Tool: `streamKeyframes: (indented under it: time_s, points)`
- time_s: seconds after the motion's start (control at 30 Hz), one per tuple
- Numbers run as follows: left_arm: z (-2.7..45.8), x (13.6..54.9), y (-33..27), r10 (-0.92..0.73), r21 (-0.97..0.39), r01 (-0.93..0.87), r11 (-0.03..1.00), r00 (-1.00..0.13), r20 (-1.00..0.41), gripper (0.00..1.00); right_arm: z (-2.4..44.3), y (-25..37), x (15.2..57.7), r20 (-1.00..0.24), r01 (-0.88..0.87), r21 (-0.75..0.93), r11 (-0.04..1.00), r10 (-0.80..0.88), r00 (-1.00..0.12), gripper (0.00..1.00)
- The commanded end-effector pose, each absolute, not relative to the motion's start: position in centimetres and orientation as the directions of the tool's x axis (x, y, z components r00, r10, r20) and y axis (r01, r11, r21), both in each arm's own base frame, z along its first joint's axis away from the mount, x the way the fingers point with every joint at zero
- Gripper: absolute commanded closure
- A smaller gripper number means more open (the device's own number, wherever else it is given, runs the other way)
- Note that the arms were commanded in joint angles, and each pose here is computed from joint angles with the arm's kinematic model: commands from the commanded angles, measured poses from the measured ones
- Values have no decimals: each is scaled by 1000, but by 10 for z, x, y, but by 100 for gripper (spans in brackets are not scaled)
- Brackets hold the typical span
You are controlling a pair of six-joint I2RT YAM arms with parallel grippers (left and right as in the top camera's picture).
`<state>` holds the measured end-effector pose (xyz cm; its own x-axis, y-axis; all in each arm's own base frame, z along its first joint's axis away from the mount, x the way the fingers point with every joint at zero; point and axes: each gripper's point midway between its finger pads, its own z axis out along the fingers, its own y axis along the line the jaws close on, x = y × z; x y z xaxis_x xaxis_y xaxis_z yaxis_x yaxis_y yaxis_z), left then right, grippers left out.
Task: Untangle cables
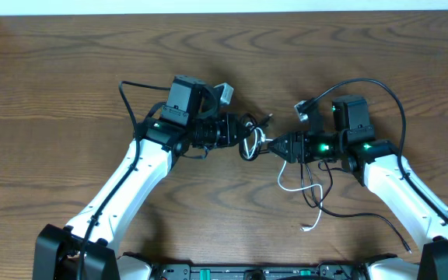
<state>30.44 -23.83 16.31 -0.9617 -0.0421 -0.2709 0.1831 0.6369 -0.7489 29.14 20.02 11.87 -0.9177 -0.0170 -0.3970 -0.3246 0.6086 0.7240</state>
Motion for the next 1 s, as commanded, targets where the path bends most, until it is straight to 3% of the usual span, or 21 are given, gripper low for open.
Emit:
streamKeyframes:
  time_s: [0.0, 0.2, 0.37, 0.7, 0.97]
  points:
    - [179, 300, -247, -56, -807, 161, 568, -971, -233, 92, 127, 211, 282, -415, -376, 740, 558, -61, -908, 47]
    - [182, 302, -249, -106, -829, 87, 552, -979, -174, 93, 120, 218, 279, -415, -375, 709, 597, -77, -907, 51]
    - [194, 297, -257, -90, -870, 78, 487, -986, -138, 93, 107, 205, 294, -339, -198, 681, 706, 64, -939, 52]
    - [201, 296, -264, -85, -887, 75, 456, -988, -128, 93, 121, 228, 301, -325, -149, 730, 667, 148, -934, 55]
    - [202, 293, -269, -77, -889, 76, 452, -989, -124, 93, 78, 215, 308, -360, -45, 551, 833, 189, -914, 69]
